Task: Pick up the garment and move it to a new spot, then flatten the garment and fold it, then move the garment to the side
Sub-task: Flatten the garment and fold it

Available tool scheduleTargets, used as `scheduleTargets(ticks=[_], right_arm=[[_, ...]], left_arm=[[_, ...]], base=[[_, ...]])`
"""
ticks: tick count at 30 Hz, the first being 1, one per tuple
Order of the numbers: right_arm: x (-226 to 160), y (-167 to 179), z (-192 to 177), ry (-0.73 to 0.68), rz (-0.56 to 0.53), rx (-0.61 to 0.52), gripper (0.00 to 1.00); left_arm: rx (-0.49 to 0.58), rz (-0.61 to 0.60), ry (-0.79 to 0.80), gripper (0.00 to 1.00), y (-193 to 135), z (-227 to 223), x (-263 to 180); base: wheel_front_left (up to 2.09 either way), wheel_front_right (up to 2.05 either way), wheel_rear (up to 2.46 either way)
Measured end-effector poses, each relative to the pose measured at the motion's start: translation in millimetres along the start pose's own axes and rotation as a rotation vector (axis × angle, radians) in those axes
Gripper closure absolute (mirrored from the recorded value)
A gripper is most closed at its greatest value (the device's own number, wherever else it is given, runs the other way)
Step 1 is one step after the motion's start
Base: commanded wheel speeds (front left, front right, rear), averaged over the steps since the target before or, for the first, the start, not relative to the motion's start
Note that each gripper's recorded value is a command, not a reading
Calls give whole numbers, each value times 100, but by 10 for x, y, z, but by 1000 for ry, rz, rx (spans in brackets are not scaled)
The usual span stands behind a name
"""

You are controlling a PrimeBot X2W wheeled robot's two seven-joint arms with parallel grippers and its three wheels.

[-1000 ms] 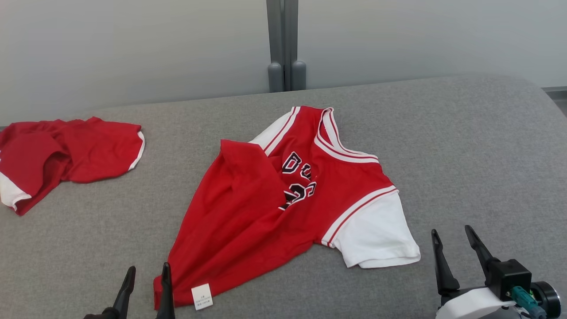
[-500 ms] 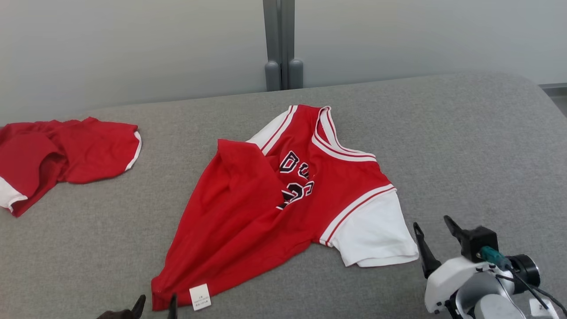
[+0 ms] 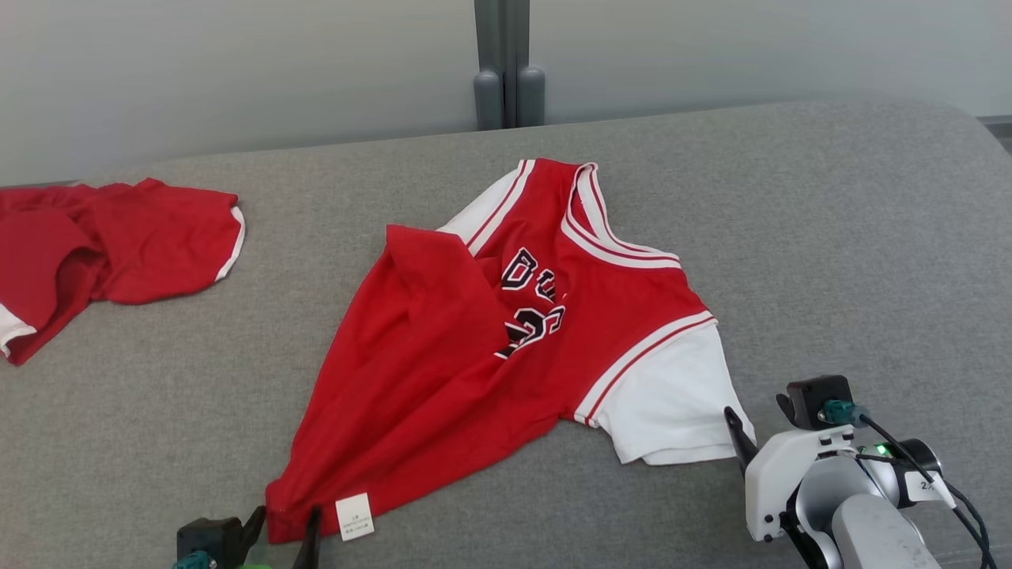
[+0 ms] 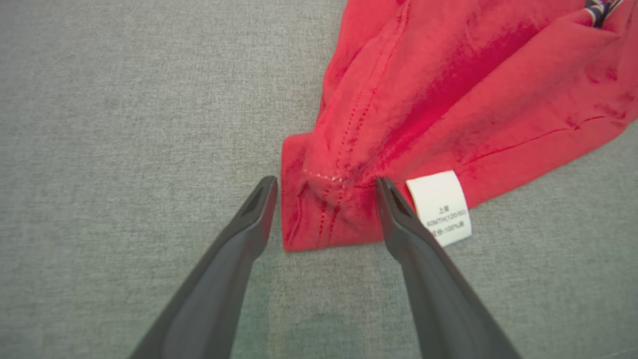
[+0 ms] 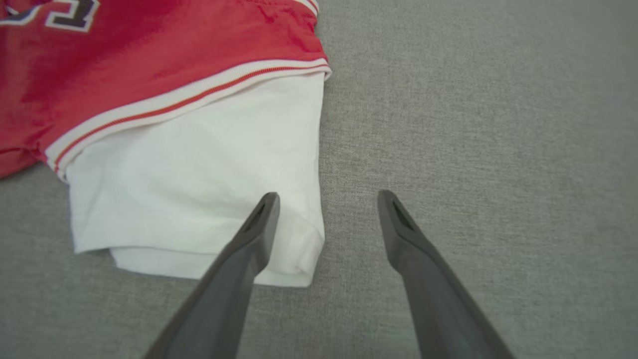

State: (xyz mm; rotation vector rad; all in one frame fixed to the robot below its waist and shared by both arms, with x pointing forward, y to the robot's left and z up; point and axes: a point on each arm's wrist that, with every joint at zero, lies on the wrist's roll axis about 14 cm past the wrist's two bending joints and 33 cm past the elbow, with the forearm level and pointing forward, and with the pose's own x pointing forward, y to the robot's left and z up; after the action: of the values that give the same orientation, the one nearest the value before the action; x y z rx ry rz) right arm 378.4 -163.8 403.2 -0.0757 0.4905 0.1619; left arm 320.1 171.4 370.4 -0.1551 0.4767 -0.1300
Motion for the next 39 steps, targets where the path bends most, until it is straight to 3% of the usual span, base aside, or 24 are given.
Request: scheduleTargets(ticks=[6,9,20,23,24,25,32,33,34,35,39], right_arm=[[64,51,-56,17,13,5,0],[82,67,-83,24,17,5,0],[122,99,-156,58,26,1,0],[127,106,-207,81,28,2,0],[130,112,-220,88,30,1,0],[136,118,-222,90,32,1,0],[152,181,-260,111,52,15,0],[151,192,-263,112,55,17,16],[149,208,-263,112,60,18,65],[148,222,-258,110,64,30,100],[131,303,-192,79,85,114,100]], left_arm=[[6,-6,13,7,-12,-31,12],[11,-9,2,28,-24,3,11],[25,-16,-15,63,-67,81,-1],[27,-16,-16,80,-74,98,-7],[27,-18,-13,94,-79,97,-7],[27,-19,-12,100,-82,100,-8],[27,-30,-8,100,-132,111,-41],[27,-32,-8,100,-140,118,-46],[27,-34,-8,100,-148,123,-52],[28,-35,-11,100,-159,139,-58],[23,-44,-22,100,-195,193,-110]], base=[[0,0,0],[0,0,0],[0,0,0],[0,0,0],[0,0,0],[0,0,0],[0,0,0],[0,0,0],[0,0,0],[0,0,0],[0,0,0]])
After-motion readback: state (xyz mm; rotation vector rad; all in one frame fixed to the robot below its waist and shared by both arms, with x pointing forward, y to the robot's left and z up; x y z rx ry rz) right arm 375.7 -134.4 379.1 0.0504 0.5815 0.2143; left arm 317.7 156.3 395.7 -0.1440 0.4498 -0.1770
